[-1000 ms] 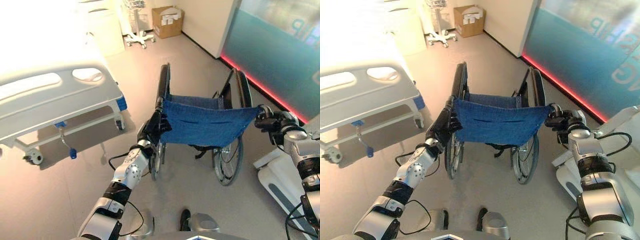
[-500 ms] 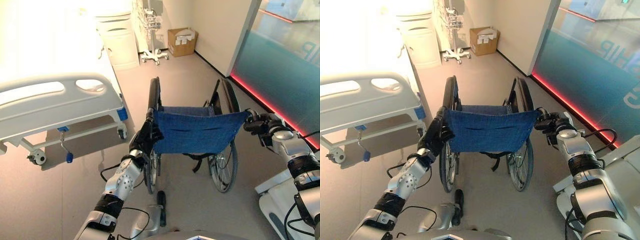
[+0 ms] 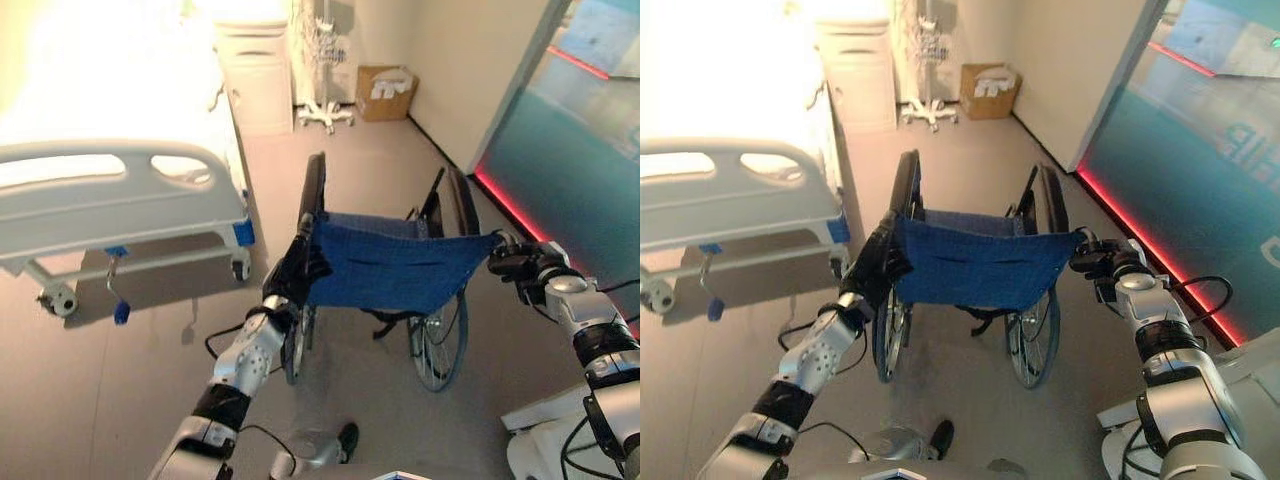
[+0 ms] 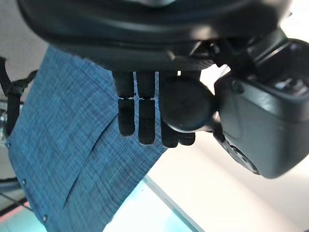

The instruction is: Push the wheelchair next to the bed

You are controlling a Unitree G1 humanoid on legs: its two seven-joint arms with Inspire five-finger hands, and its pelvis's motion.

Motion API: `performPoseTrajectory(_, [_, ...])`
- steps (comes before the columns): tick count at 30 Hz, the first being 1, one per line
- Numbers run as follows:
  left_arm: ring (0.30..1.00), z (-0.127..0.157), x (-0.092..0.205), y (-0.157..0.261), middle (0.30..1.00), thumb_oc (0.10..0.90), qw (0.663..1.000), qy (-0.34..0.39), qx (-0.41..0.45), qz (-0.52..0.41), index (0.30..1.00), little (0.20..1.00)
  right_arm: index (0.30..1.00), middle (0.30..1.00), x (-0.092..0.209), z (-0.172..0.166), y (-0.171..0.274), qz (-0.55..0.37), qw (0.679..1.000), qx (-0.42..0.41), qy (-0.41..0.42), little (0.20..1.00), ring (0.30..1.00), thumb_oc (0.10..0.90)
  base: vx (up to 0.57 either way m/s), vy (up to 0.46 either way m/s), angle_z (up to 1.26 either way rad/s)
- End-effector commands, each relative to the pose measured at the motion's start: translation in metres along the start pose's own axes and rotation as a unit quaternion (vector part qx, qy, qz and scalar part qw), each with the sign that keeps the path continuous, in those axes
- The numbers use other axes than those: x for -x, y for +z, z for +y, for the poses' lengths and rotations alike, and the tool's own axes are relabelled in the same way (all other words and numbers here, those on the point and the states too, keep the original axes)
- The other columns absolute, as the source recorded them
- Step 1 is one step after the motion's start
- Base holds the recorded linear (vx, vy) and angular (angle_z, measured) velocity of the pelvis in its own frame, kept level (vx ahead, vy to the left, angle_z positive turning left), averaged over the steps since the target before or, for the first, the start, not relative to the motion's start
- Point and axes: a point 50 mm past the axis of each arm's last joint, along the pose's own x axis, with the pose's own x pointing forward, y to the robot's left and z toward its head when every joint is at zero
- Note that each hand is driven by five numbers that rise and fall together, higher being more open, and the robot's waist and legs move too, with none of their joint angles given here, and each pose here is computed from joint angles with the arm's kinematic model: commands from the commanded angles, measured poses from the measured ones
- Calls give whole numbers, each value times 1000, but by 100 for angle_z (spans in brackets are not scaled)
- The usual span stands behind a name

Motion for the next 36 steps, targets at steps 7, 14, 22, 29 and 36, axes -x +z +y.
performPoseTrajectory(7, [300,30,20,-32,300,400,997,57,-26,42,300,300,300,300,15,29,90,-167,980,-41,95,300,300,400,327,-275,70])
performPoseTrajectory(14, [300,29,14,-29,300,400,996,82,6,37,300,300,300,300,16,43,93,-158,980,-12,124,300,300,400,288,-275,68])
performPoseTrajectory(22, [300,19,9,-24,300,400,997,70,10,30,300,300,300,300,20,49,88,-165,980,4,116,300,300,400,215,-202,55])
performPoseTrajectory(29, [300,24,14,-29,300,400,998,53,-8,40,300,300,300,300,17,48,83,-150,985,6,88,300,300,400,325,5,0])
performPoseTrajectory(36, [300,30,12,-24,300,400,996,51,-56,48,300,300,300,300,7,38,70,-125,988,8,89,300,300,400,305,51,-61])
